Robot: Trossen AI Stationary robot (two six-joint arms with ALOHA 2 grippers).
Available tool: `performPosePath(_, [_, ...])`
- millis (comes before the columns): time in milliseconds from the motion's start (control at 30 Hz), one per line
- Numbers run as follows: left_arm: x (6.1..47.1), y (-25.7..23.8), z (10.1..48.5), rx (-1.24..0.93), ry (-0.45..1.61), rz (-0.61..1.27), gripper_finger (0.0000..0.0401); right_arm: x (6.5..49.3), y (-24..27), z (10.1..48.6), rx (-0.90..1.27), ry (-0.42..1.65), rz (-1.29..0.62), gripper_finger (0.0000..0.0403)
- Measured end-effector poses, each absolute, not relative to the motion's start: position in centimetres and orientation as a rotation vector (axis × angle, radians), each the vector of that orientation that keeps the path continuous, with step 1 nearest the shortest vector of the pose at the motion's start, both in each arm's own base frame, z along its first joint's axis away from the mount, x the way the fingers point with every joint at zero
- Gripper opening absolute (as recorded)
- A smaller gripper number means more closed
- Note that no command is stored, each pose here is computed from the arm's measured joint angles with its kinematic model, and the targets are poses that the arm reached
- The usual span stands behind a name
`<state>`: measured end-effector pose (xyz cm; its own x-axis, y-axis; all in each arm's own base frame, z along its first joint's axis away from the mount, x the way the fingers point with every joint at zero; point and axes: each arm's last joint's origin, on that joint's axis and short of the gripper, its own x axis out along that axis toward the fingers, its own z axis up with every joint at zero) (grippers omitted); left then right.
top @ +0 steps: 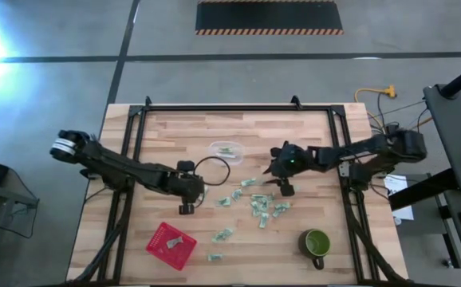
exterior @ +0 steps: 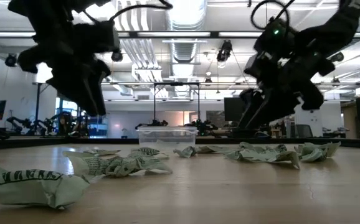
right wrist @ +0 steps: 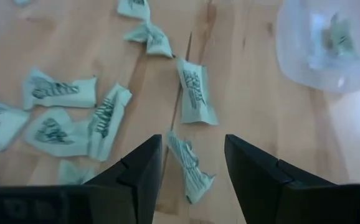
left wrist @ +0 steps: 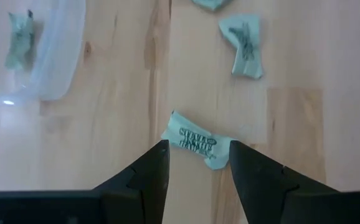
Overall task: Pick and place items into bin
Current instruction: Put the stevia packet into the transparent bin
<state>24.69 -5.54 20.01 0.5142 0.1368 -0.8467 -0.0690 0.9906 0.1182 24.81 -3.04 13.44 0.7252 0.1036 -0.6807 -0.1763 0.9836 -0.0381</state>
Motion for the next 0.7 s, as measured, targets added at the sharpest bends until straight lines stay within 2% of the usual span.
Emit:
performPosePath(233, [23.9,-5.5,21.6,0.05,0.961,0.116,0.0151,26.8,-3.4,12.2,-0.075,0.882,0.169,0.0157])
performPosePath(433, [23.2,-5.6,22.3,0.045,0.938,0.106,0.0151,27.2,-3.5,11.7,-0.074,0.906,0.171,0.0143])
performPosePath(567, [23.1,-5.7,22.3,0.031,0.934,0.107,0.0151,27.1,-3.5,11.2,-0.07,0.928,0.169,0.012])
performPosePath(700, [23.1,-5.8,22.3,0.027,0.936,0.107,0.0151,27.0,-3.5,11.3,-0.107,0.925,0.163,0.0076])
